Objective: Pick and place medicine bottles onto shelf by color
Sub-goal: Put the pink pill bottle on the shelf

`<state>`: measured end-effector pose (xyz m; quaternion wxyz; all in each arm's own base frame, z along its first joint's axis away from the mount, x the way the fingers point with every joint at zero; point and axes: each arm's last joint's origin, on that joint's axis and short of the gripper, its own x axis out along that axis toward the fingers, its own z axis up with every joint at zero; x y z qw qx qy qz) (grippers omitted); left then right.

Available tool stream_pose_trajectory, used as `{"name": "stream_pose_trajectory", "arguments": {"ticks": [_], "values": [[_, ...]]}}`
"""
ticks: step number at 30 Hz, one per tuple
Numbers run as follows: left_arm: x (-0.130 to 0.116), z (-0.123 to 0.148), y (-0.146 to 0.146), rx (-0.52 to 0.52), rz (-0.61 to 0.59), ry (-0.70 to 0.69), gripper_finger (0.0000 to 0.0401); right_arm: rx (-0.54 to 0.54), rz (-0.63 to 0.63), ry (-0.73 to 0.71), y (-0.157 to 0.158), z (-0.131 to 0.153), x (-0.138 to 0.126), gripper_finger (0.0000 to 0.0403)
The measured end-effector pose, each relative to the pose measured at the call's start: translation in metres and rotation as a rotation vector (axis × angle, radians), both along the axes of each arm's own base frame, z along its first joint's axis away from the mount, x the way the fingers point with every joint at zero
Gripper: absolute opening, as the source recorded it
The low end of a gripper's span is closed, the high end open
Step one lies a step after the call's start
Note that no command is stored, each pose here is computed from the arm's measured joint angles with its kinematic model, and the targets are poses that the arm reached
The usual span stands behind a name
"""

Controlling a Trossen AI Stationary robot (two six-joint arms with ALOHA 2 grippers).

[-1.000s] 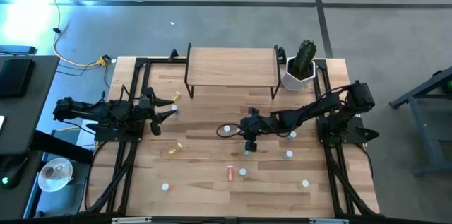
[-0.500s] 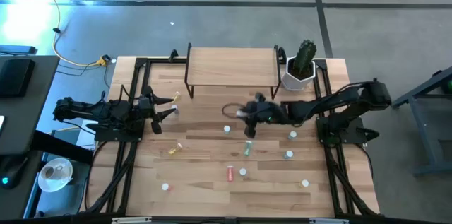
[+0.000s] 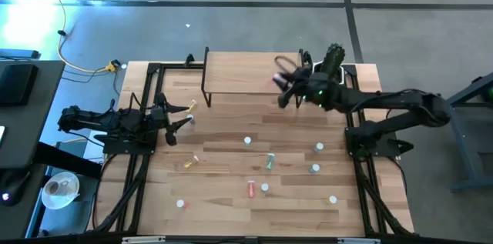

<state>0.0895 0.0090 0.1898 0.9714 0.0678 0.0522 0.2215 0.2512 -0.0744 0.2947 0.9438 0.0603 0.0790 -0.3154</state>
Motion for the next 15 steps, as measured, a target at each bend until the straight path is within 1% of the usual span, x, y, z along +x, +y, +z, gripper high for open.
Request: {"name": "stream_pose_trajectory", "arguments": {"ticks": [4,7,13,15], "values": [[0.000,0.000,0.000,-0.008,0.001,-0.003,0.0172,-0.022,-0.057,0.000,-0.015,0.019,-0.010,0.0103],[0.000,0.000,0.000,-0.014,0.001,-0.006,0.0172,-0.037,-0.084,0.056,-0.026,0.039,-0.013,0.0103],[0.000,0.000,0.000,-0.016,0.003,-0.004,0.0172,-0.001,-0.153,0.150,-0.048,0.071,-0.012,0.0103],[0.000,0.000,0.000,-0.016,0.004,-0.004,0.0172,0.030,-0.178,0.184,-0.055,0.076,-0.011,0.0103]]}}
